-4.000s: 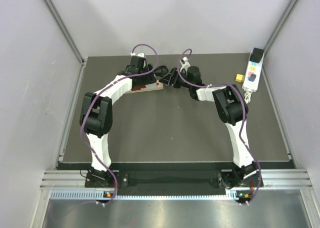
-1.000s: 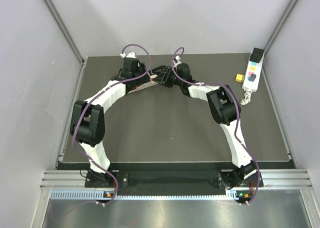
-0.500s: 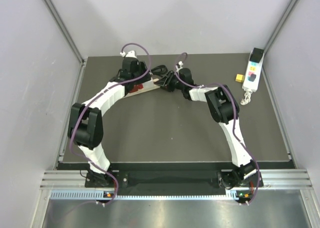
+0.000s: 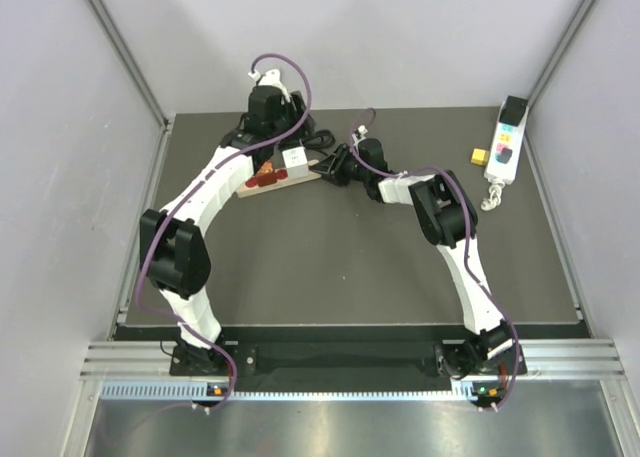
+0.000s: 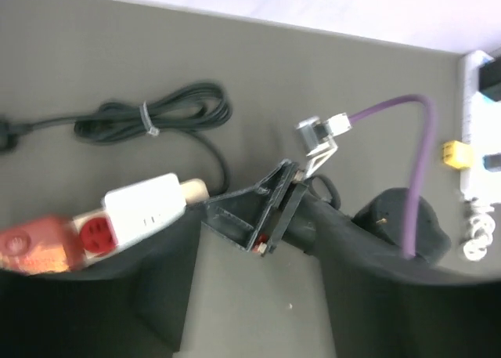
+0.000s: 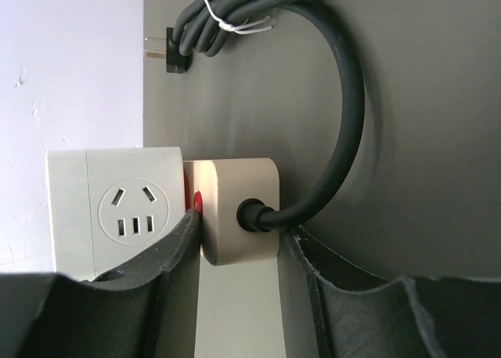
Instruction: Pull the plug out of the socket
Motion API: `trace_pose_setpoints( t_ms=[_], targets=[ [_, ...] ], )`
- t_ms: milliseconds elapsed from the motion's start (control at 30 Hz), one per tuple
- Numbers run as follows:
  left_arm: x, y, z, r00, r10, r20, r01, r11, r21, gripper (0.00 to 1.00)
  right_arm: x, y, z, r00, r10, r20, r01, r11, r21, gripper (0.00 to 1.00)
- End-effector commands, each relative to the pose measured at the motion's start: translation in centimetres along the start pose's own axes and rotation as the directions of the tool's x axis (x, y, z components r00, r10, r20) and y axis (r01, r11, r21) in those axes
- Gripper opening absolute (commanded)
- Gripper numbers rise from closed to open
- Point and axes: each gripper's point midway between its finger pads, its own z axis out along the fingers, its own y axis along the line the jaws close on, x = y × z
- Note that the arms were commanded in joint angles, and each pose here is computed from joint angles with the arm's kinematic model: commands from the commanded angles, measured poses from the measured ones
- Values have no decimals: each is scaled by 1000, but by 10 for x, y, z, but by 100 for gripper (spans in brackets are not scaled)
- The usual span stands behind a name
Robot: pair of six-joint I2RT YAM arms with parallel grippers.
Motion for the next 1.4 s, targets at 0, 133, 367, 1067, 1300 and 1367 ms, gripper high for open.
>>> trace_pose_setpoints(
  t_ms=[0,133,367,1067,1300,1367],
  targets=[
    [26,27,-4,995,69,-78,-78,989,-127,69,-8,-23,2,995,-85,54,80,992,98,0],
    [41,40,0,990,82,-118,-102,980,-170,87,-9,-19,2,993,-105,55,100,991,90,0],
    [73,60,22,973,88,-215,-139,962,-236,90,-9,-16,2,990,-129,53,124,987,99,0],
    [102,75,68,967,82,-240,-145,955,-259,76,-9,-14,3,986,-160,51,154,982,110,0],
    [105,79,65,962,101,-255,-169,950,-262,40,-11,-9,2,978,-199,60,190,974,125,0],
    [99,76,62,964,103,-247,-167,953,-253,10,-11,-9,3,975,-212,63,202,970,137,0]
  ],
)
